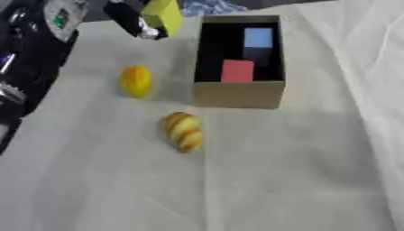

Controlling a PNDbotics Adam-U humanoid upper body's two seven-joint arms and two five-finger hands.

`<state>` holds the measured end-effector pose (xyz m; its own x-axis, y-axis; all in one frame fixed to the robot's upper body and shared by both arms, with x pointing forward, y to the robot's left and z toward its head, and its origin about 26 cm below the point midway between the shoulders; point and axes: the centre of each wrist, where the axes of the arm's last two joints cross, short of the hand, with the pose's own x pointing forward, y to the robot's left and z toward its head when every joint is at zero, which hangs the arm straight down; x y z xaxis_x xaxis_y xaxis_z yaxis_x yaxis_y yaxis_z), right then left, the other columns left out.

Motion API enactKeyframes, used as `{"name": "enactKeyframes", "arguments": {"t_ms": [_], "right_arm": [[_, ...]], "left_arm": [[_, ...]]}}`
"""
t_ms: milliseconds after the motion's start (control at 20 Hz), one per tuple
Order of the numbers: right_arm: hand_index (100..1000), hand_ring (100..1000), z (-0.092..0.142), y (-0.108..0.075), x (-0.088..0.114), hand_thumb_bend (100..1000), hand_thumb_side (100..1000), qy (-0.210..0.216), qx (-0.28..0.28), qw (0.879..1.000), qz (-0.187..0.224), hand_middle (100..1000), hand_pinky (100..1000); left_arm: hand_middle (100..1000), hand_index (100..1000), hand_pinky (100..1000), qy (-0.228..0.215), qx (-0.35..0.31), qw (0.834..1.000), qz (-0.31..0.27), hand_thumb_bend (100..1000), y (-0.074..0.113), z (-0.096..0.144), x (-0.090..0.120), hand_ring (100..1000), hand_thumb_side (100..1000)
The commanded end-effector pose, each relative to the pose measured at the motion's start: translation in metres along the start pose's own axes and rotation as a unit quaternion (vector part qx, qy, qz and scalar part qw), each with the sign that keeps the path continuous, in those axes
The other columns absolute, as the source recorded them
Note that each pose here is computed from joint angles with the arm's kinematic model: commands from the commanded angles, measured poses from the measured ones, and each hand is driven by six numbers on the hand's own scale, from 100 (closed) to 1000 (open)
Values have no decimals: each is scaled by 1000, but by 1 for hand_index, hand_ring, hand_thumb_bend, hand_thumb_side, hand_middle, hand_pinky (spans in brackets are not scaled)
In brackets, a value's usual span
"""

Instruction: Pick up objects on the table and place them in the box.

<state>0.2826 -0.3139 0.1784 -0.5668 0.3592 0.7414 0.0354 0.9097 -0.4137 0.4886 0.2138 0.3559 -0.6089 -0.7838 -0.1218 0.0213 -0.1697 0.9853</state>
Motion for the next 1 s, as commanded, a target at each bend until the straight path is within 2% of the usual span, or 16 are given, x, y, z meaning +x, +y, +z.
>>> {"name": "enactKeyframes", "arguments": {"t_ms": [50, 350, 1000], "right_arm": [[882, 779, -5, -5, 9, 100, 728, -17, 9, 1000, 11, 748, 882], [882, 778, -6, -5, 10, 100, 729, -18, 10, 1000, 9, 747, 882], [882, 777, -8, -1, 11, 100, 729, -23, 12, 1000, -3, 746, 882]], "left_arm": [[626, 768, 782, -6, 15, 1000, -14, 343, 19, -1, 8, 683, 459], [643, 778, 787, -9, 9, 1000, -17, 374, 14, -11, 15, 696, 485], [640, 777, 784, -42, 32, 999, -14, 383, 10, -29, 35, 690, 492]]}}
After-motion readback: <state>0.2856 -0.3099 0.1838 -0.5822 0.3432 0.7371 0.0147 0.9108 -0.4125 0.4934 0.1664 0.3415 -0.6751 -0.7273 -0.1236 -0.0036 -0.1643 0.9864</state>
